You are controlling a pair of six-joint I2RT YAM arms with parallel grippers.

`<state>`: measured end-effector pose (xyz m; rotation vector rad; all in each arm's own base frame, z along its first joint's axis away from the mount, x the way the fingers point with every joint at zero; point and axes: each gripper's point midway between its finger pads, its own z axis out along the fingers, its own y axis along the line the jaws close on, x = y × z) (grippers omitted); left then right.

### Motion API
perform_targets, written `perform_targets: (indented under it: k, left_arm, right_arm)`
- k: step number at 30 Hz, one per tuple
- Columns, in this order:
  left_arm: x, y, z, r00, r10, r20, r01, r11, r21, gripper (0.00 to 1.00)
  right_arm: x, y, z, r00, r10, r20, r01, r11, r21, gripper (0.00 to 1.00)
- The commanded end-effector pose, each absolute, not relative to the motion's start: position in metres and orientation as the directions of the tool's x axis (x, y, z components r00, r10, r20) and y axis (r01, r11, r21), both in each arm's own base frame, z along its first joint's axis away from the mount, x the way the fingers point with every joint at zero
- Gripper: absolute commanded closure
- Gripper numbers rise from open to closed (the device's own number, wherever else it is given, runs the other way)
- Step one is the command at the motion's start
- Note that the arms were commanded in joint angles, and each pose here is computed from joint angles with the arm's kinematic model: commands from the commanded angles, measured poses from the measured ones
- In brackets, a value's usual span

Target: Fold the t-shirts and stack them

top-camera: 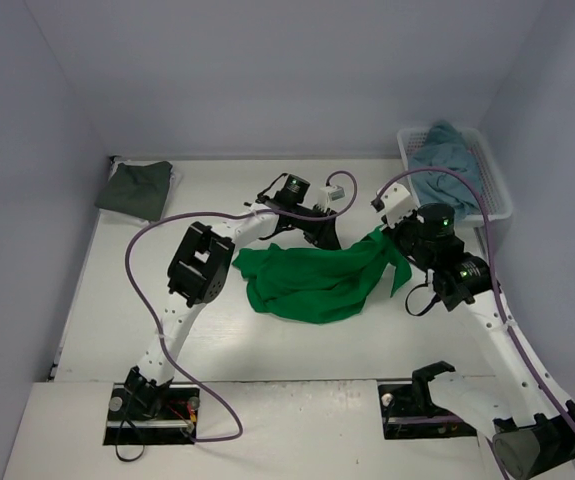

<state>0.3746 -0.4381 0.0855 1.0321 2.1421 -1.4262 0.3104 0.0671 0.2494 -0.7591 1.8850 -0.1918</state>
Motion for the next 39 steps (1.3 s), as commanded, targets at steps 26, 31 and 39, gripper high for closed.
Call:
perform_targets:
  k: [26, 31, 39]
  left_arm:
    - [0.315, -0.433, 0.189, -0.599, 0.396, -0.696, 0.68, -0.207, -0.703, 0.61]
    - [0.312, -0.438, 0.191, -0.606, 0.392, -0.692, 0.666, -0.227, -0.711, 0.92]
    - [0.304, -0.449, 0.19, -0.608, 0.403, -0.684, 0.65, -0.241, -0.72, 0.99]
  right_arm:
    - [0.332, 0.063, 0.257, -0.238, -0.565, -0.79, -0.343, 0.81, -0.475, 1.0]
    - [0.332, 0.063, 0.257, -0.238, -0.563, -0.791, -0.344, 0.811, -0.474, 1.0]
    - [0.329, 0.061, 0.259, -0.234, -0.566, -0.791, -0.335, 0.81, -0.48, 1.0]
